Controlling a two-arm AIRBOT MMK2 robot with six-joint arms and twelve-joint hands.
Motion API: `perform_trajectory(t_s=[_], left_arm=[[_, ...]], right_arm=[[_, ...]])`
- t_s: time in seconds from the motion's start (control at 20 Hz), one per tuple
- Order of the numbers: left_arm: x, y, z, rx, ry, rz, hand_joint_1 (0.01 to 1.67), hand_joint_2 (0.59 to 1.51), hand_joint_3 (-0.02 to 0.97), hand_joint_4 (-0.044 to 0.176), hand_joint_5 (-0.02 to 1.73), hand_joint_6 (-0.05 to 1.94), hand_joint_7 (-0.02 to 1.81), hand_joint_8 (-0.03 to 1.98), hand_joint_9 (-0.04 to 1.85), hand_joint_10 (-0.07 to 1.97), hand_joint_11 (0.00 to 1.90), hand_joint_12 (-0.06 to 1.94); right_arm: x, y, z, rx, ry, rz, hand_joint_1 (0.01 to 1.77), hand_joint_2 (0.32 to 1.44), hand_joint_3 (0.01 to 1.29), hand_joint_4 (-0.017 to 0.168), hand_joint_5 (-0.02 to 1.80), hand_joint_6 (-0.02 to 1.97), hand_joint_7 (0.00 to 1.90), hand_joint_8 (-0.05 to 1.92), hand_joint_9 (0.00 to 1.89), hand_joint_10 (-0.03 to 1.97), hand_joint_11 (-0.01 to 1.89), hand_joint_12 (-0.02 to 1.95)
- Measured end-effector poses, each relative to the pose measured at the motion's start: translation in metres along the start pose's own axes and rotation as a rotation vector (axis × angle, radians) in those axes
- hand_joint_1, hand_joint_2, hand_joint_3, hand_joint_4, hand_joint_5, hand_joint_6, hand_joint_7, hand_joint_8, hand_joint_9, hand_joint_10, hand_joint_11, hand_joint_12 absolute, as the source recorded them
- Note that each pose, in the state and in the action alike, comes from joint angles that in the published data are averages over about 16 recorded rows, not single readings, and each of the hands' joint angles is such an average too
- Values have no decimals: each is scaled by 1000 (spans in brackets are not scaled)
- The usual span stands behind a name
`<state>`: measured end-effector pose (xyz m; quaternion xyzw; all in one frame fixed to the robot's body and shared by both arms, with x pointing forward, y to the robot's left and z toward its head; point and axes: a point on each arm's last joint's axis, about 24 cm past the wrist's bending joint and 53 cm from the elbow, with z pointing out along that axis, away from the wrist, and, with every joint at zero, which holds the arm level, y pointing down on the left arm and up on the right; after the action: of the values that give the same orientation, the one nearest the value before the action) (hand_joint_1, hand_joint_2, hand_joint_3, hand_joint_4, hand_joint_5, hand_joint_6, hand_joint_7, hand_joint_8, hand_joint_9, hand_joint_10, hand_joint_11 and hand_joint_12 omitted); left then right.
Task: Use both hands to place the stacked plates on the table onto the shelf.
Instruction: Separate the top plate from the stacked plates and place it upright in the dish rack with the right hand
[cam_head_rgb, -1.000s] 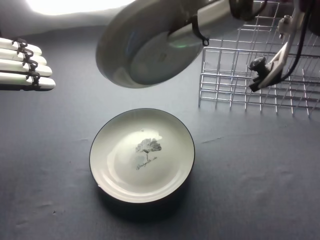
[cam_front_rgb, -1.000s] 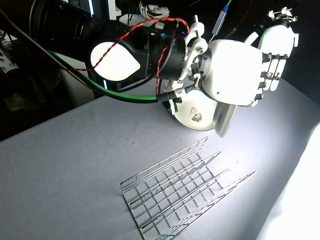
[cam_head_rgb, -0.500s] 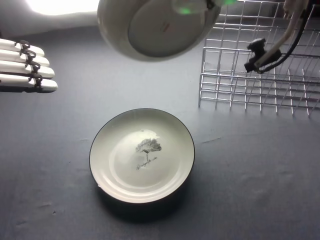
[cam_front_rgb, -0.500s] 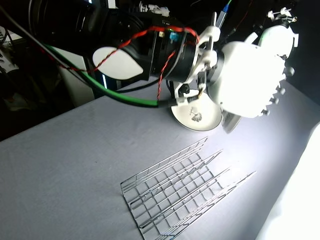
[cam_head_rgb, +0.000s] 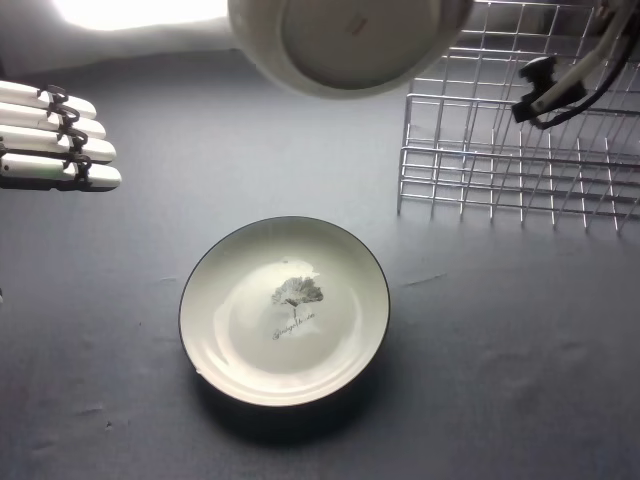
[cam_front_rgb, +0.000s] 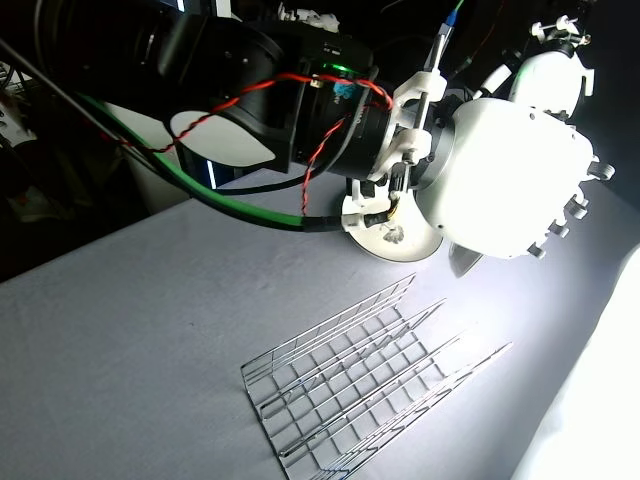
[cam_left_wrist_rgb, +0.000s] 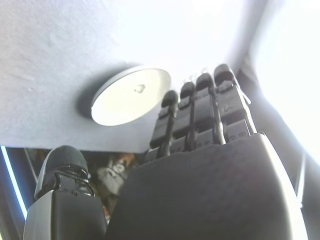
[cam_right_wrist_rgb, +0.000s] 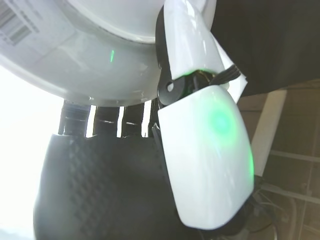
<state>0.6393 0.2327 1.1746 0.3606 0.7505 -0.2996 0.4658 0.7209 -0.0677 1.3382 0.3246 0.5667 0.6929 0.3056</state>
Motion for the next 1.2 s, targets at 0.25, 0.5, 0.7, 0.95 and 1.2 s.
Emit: perform_trajectory(t_s=[0.25, 0.5, 0.7, 0.95, 1.2], left_arm=[[0, -2, 1, 4, 1, 1, 16, 1081, 10, -2, 20, 18, 18, -2, 21, 5, 21, 13], [1, -7, 4, 17, 2, -5, 16, 1081, 11, -2, 20, 18, 17, -3, 22, 5, 21, 13], [2, -16, 8, 38, 5, -17, 16, 1083, 11, -2, 20, 18, 17, -3, 22, 5, 21, 12], [6, -32, 18, 78, 19, -36, 16, 1084, 12, -2, 20, 18, 17, -3, 22, 5, 20, 12], [15, -53, 32, 127, 48, -53, 16, 1086, 12, -2, 20, 18, 16, -2, 21, 5, 20, 12]], right_arm=[[-24, -1, -11, 5, -45, -14, 1483, 1025, 11, -9, 805, 1156, 813, 993, 808, 1204, 831, 1583], [-50, -3, -23, 12, -94, -34, 1483, 1025, 10, -8, 807, 1140, 835, 966, 818, 1194, 838, 1569], [-68, -6, -31, 21, -128, -53, 1483, 1024, 9, -8, 811, 1125, 850, 938, 821, 1179, 842, 1562], [-87, -13, -41, 42, -164, -84, 1483, 1024, 9, -8, 814, 1109, 867, 926, 832, 1175, 844, 1561], [-100, -28, -51, 77, -185, -129, 1483, 1024, 9, -8, 817, 1100, 870, 934, 830, 1183, 843, 1567]])
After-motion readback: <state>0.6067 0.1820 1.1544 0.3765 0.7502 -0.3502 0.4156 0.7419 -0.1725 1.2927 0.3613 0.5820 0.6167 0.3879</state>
